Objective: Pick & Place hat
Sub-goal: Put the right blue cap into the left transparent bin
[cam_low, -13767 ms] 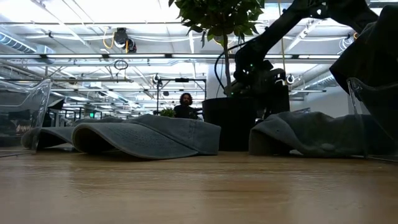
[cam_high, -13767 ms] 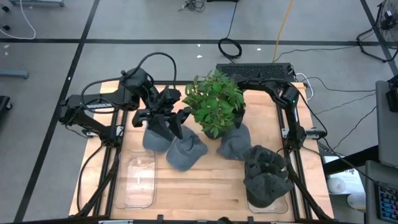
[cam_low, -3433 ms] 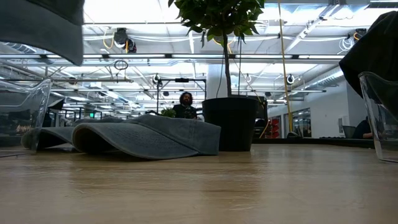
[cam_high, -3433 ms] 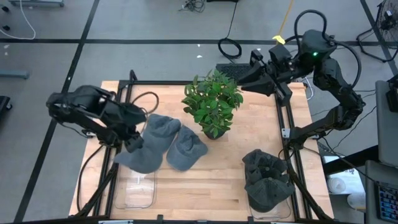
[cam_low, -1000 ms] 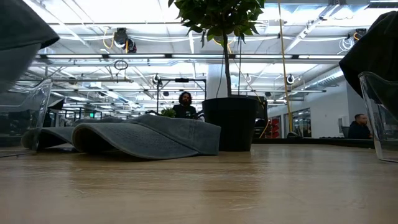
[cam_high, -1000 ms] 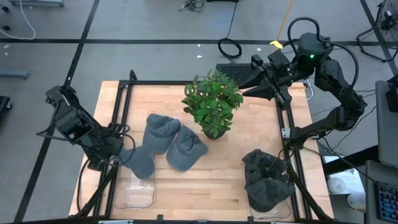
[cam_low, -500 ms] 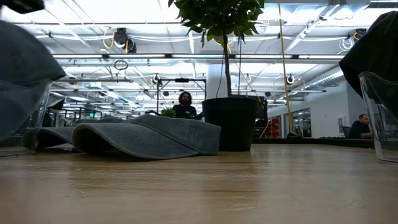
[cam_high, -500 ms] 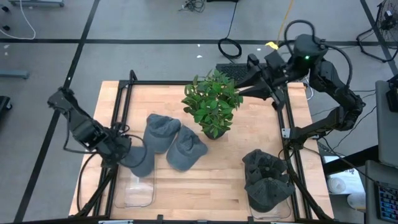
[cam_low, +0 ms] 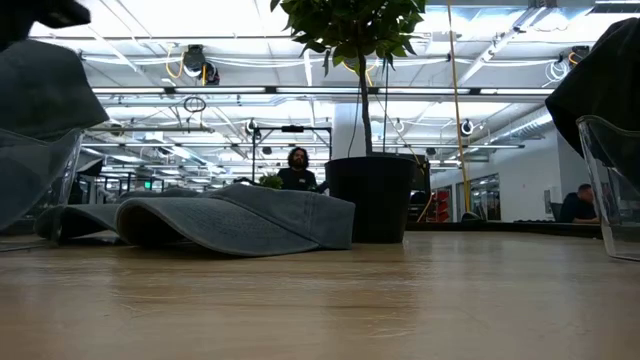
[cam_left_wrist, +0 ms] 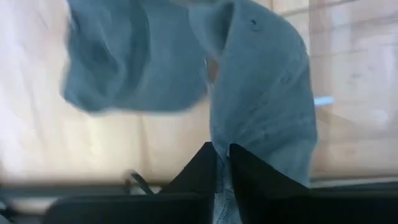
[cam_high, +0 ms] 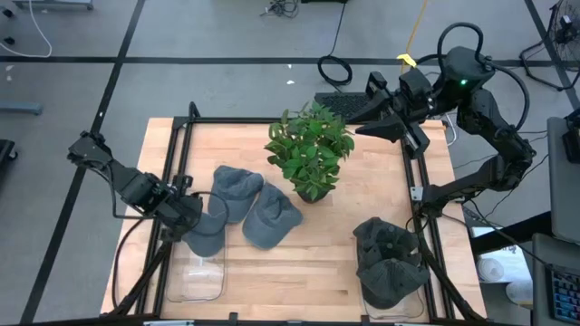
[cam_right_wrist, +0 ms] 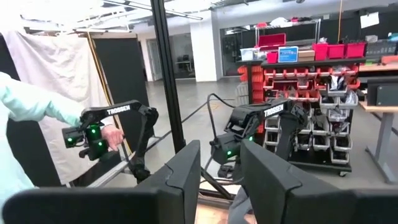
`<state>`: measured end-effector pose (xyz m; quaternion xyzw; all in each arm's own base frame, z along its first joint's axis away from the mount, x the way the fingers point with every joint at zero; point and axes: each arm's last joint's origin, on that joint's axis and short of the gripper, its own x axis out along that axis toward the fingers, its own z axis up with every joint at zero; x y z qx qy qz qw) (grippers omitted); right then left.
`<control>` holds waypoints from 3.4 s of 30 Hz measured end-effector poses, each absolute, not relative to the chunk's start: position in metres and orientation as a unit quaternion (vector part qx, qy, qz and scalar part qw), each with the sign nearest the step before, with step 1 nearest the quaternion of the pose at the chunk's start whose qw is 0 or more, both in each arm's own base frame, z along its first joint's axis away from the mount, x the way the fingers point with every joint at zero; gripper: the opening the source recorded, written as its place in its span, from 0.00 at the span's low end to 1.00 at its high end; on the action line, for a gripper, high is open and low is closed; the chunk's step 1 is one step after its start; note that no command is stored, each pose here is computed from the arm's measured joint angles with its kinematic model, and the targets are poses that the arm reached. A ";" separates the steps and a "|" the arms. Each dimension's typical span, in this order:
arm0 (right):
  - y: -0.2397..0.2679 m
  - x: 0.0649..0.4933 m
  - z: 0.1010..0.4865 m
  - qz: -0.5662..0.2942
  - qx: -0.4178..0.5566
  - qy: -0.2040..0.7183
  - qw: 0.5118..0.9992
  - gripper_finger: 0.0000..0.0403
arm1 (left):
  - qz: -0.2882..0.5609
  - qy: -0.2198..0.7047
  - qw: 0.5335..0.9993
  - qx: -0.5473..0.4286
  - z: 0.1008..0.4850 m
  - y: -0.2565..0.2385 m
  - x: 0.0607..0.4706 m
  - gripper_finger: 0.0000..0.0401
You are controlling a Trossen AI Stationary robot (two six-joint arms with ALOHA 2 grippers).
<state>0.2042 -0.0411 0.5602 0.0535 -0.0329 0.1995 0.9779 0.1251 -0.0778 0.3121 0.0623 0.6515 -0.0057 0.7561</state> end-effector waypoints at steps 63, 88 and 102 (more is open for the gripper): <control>0.001 0.184 0.587 0.329 0.170 -0.090 0.924 0.80 | -0.062 0.325 0.941 0.073 0.382 -0.135 0.264 0.88; 0.001 0.184 0.589 0.323 0.175 -0.103 0.924 0.80 | -0.018 0.581 0.792 0.189 0.250 -0.171 0.312 0.88; 0.001 0.184 0.589 0.323 0.172 -0.104 0.925 0.80 | 0.028 0.648 0.735 0.198 0.192 -0.181 0.324 0.88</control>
